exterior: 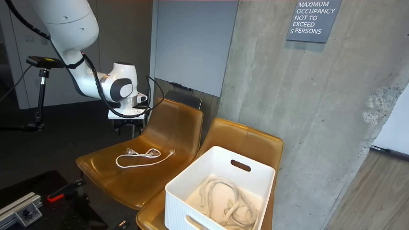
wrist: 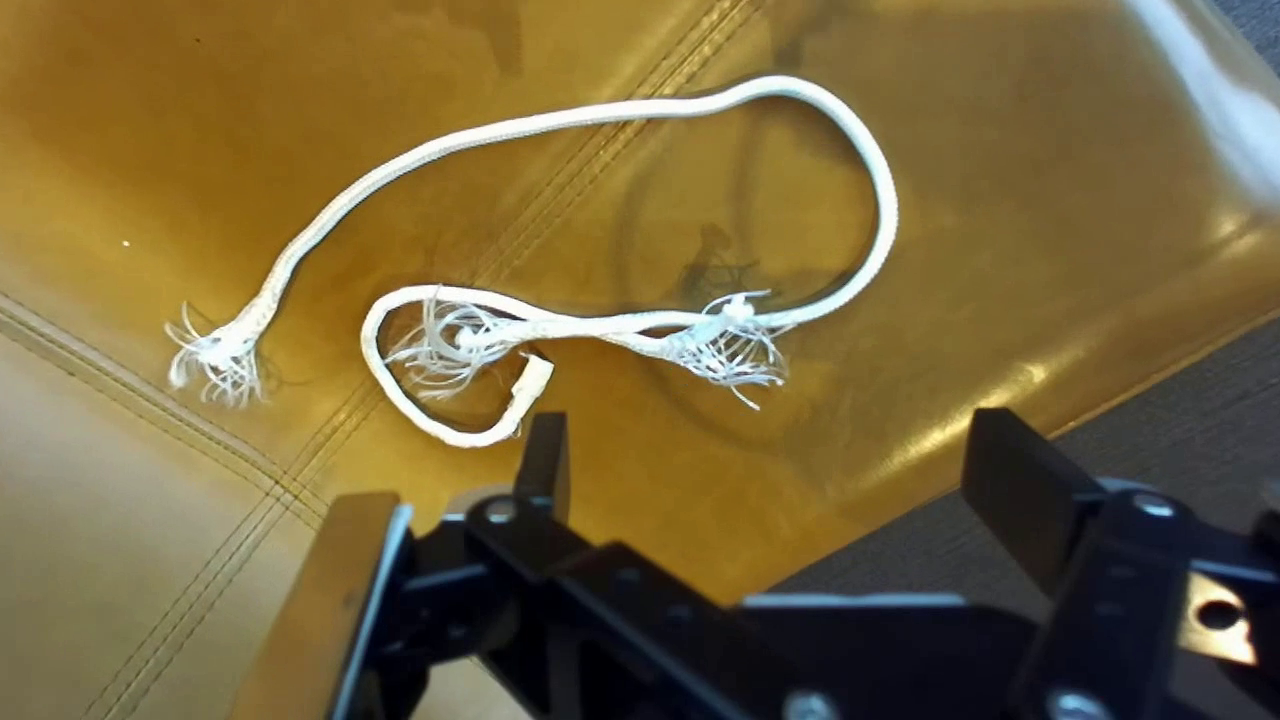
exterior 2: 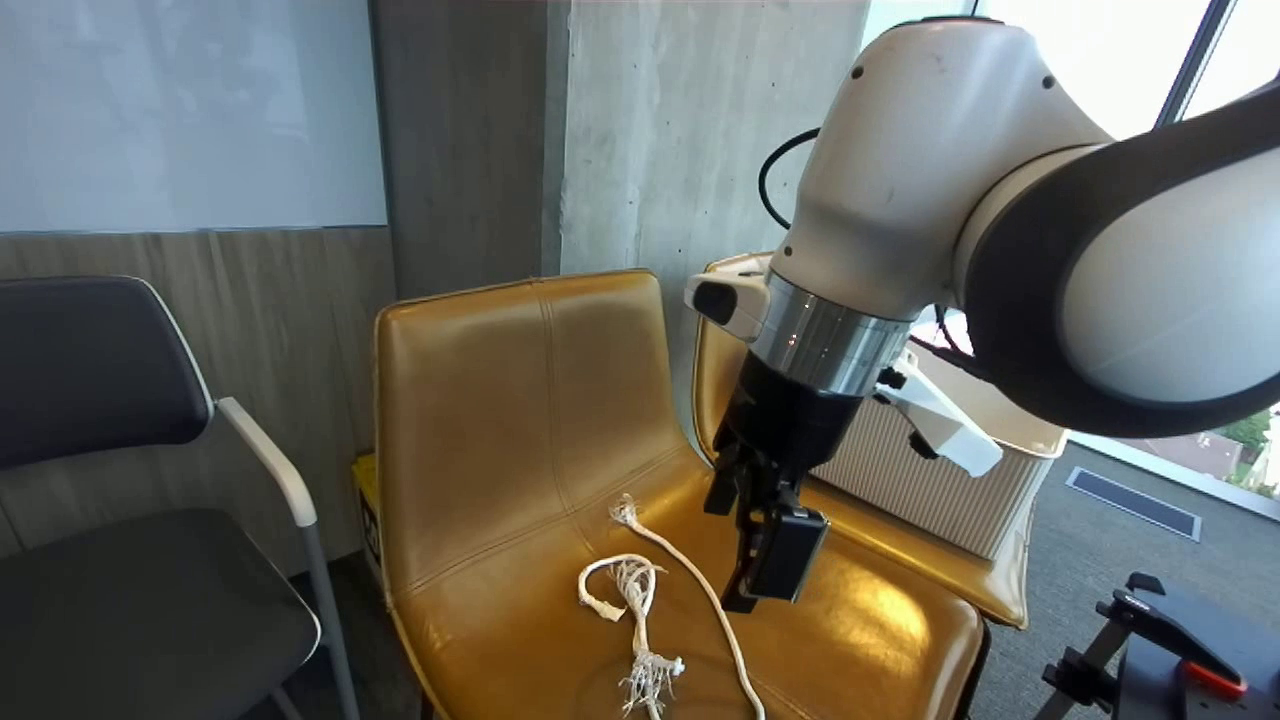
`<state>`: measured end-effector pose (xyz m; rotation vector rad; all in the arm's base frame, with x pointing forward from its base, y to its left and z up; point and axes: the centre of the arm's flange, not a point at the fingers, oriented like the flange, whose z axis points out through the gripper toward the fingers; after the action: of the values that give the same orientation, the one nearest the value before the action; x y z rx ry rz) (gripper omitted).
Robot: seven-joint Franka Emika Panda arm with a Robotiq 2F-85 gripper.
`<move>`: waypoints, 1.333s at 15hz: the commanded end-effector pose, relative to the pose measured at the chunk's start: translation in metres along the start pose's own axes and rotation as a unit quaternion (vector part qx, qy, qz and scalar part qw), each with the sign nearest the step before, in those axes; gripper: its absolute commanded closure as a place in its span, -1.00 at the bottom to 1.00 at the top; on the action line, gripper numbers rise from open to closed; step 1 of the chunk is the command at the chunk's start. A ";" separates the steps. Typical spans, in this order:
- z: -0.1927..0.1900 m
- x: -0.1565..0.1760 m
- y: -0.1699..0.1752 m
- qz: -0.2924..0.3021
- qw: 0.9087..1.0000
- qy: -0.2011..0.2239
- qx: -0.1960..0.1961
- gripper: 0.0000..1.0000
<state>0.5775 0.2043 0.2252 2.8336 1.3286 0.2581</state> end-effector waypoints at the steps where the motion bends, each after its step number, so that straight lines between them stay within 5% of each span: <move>1: 0.035 0.022 0.001 0.001 1.000 0.011 0.003 -1.00; 12: 0.115 0.057 0.007 0.007 1.000 -0.002 0.021 -1.00; 20: 0.133 0.043 0.016 -0.001 0.998 -0.042 -0.038 -1.00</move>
<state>0.6261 0.2466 0.0952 2.8119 1.3247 0.1967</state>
